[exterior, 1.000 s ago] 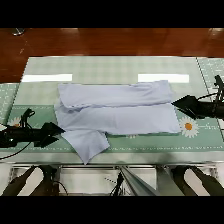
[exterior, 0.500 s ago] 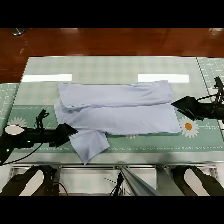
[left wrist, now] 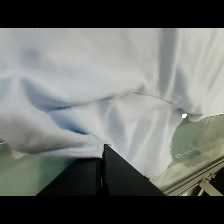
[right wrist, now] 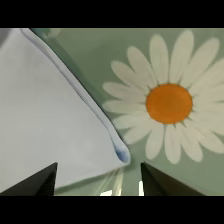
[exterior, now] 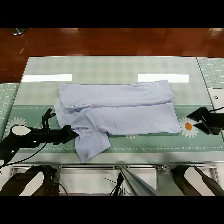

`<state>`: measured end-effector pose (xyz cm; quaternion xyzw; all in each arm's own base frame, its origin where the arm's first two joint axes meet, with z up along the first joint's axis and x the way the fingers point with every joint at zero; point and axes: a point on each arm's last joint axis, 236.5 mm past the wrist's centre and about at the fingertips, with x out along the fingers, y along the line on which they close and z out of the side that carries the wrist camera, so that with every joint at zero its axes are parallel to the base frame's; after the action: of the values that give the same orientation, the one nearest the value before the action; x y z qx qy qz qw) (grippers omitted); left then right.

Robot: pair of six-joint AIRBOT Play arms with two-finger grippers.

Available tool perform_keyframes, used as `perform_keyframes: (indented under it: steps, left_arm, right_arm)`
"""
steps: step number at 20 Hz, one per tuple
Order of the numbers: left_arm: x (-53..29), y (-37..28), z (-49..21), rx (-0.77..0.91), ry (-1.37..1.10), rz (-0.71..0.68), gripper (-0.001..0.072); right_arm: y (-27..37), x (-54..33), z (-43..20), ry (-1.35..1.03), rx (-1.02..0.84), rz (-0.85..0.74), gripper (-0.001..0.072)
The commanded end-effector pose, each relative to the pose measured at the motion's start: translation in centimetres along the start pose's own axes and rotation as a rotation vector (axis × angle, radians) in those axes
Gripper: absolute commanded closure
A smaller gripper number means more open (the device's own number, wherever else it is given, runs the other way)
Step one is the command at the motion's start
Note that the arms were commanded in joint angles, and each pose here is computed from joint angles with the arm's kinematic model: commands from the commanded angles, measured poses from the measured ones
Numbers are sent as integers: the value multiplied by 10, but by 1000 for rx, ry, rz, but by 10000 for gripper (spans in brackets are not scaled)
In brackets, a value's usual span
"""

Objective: Fold the shirts.

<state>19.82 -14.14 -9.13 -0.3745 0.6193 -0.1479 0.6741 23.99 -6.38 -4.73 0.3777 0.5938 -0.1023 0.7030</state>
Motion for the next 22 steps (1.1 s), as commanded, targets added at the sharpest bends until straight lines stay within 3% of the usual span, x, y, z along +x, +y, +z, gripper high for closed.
perform_keyframes:
  steps: [1, 6, 11, 22]
  left_arm:
    - [-3, -15, 5, 17, -7, -41, 691]
    - [-3, -17, 5, 12, -7, -48, 691]
    - [-3, -17, 5, 11, -7, -48, 691]
    - [-3, -16, 6, 11, -11, -47, 691]
  right_arm:
    - [-23, 16, -34, 183, 31, -67, 97]
    - [-12, 41, -48, 303, -18, -33, 97]
    - [15, 56, -28, 235, 3, 77, 97]
    - [38, 72, -21, 224, 12, 164, 123]
